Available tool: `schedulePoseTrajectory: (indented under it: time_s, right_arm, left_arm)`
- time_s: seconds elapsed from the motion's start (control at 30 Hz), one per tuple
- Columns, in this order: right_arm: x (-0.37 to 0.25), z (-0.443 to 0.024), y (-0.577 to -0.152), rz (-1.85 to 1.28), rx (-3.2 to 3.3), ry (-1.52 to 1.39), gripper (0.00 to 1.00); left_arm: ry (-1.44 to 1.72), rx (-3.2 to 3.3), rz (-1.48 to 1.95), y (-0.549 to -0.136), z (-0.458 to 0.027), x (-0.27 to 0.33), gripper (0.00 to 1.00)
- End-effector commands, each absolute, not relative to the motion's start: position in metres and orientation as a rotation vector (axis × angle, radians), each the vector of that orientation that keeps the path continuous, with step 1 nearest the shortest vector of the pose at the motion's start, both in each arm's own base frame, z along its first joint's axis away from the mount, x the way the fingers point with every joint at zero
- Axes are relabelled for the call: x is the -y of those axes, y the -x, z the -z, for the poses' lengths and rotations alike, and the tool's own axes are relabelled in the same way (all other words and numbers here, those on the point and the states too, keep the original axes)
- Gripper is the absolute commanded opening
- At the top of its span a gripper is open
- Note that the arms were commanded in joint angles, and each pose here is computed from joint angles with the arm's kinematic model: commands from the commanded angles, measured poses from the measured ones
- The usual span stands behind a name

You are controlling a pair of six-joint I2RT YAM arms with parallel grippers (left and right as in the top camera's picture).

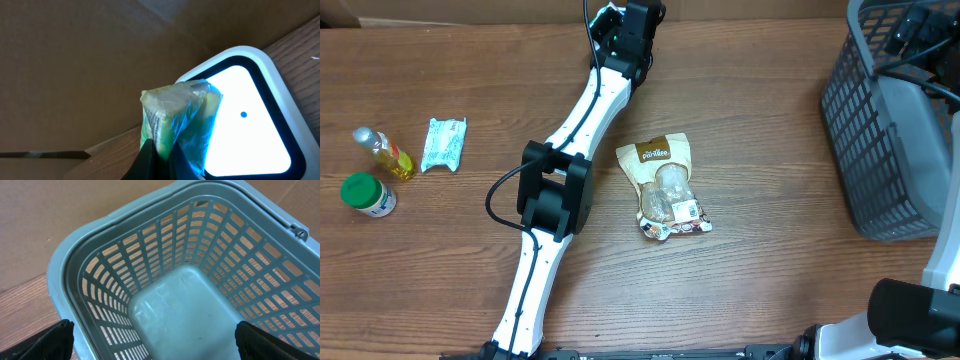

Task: Scan the item barcode
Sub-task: 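Carry the tissue pack left and set it near the green jar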

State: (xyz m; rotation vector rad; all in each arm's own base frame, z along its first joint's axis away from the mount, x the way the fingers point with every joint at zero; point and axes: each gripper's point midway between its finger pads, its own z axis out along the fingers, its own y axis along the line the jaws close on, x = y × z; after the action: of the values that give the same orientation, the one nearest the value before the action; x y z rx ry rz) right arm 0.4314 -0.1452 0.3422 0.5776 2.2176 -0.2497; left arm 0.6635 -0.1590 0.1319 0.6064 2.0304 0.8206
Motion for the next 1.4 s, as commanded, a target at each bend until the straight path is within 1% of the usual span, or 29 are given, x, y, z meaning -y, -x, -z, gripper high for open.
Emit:
schedulePoseTrajectory:
  time_s: [0.0,0.1,0.2,0.33,0.6,0.77,0.93,1.0,1.2,1.37]
  right_arm:
    - [0.147,-0.354,-0.43,0.258,-2.183,-0.583,1.0]
    - [0.147,-0.354,-0.43,0.258,-2.183,-0.583,1.0]
    - [0.147,-0.355,-0.43,0.257,-2.183,-0.583,1.0]
    - [0.147,-0.354,-0.43,0.258,-2.183,-0.583,1.0]
    - [0.147,-0.355,-0.43,0.257,-2.183,-0.583,1.0]
    - [0.147,-0.354,-0.43,0.258,-2.183,-0.583,1.0]
    - [0.147,-0.354,-0.43,0.257,-2.183,-0.583,1.0]
    - [0.147,-0.354,-0.43,0.258,-2.183,-0.583,1.0]
    - [0.147,-0.355,-0.43,0.257,-2.183,-0.583,1.0]
    - [0.147,-0.354,-0.43,0.258,-2.183,-0.583,1.0]
  left_arm:
    - [-0.629,-2.026,-0.836,-0.664,-0.125,0.163,0.04]
    - [-0.522,-2.015,-0.839,-0.664,-0.137,0.158,0.04]
    - [-0.382,-2.009,-0.853,-0.657,-0.16,0.148,0.04]
    - [-0.274,-2.066,-0.779,-0.634,-0.189,0.144,0.04]
    - [0.13,-2.311,-0.53,-0.542,-0.24,0.106,0.04]
    - [0.267,-2.424,-0.591,-0.48,-0.264,0.066,0.04]
    - [0.38,-2.569,-0.745,-0.432,-0.257,0.02,0.04]
    - [0.471,-2.596,-0.796,-0.421,-0.252,0.0,0.04]
    - [0.631,-2.775,-0.776,-0.402,-0.209,-0.042,0.04]
    - [0.771,-2.909,-0.903,-0.368,-0.168,-0.084,0.04]
